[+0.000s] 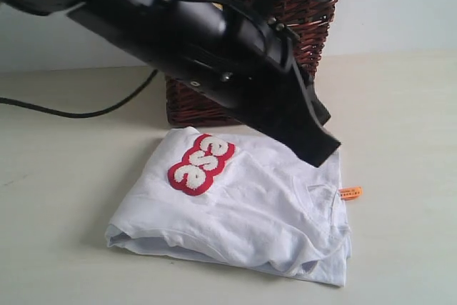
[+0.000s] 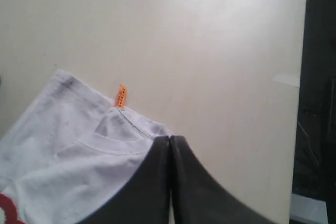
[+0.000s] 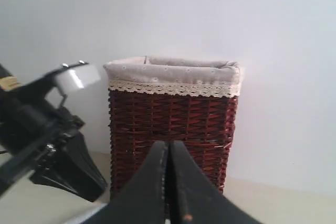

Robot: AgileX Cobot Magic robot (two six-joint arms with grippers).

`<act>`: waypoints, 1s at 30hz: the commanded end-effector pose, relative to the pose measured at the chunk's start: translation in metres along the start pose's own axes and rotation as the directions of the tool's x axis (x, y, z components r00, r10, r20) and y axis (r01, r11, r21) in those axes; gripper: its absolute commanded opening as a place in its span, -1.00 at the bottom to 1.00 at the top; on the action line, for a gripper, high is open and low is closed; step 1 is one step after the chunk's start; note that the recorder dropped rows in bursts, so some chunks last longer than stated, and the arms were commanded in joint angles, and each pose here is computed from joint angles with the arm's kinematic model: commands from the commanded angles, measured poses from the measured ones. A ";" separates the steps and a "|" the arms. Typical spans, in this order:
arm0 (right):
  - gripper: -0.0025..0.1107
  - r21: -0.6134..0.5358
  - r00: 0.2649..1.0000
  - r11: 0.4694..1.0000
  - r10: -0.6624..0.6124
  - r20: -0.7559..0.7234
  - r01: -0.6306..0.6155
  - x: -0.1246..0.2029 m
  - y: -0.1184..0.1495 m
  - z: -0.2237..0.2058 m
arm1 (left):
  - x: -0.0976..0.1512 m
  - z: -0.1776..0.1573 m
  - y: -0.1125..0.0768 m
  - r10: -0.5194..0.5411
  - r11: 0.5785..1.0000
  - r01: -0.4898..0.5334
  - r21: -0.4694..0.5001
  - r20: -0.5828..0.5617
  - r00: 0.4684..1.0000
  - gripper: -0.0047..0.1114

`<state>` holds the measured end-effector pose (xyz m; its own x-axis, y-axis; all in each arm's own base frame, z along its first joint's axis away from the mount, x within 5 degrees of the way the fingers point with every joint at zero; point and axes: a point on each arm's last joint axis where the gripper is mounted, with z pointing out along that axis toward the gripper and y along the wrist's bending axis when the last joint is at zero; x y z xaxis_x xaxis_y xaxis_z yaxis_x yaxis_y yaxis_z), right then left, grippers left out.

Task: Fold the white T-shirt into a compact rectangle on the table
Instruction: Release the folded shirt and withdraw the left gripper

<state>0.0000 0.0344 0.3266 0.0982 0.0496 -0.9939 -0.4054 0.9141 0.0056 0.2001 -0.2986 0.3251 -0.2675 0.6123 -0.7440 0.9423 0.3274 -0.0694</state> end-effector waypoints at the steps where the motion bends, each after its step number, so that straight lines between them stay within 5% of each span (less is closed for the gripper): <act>1: -0.96 0.087 0.993 0.994 0.059 0.106 -0.068 0.000 -0.010 0.003 | 0.009 -0.036 -0.007 -0.022 0.997 0.032 -0.069 0.136 0.991 -0.92; 6: -0.96 0.225 0.956 0.962 0.089 0.278 -0.155 0.002 -0.029 0.005 | 0.028 -0.067 -0.013 -0.032 0.985 0.078 -0.151 0.287 0.957 -0.92; 11: -0.96 0.254 0.958 0.948 0.124 0.257 -0.191 0.021 -0.036 0.011 | 0.052 -0.101 -0.021 0.003 0.972 0.094 -0.217 0.410 0.912 -0.92; 18: -0.96 0.259 0.955 0.942 0.146 0.257 -0.214 0.026 -0.037 0.013 | 0.096 -0.163 -0.037 0.106 0.934 0.150 -0.323 0.654 0.749 -0.92; 30: -0.96 0.237 0.964 0.949 0.158 0.213 -0.208 0.030 -0.035 0.014 | 0.191 -0.209 -0.068 0.143 0.940 0.170 -0.295 0.795 0.590 -0.92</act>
<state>0.0296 0.0093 0.3005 0.2373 0.2817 -0.9297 -0.1885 0.9522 0.2404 0.0517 -0.0636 0.3322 0.1297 -0.1332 -0.9826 0.7748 0.6320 0.0166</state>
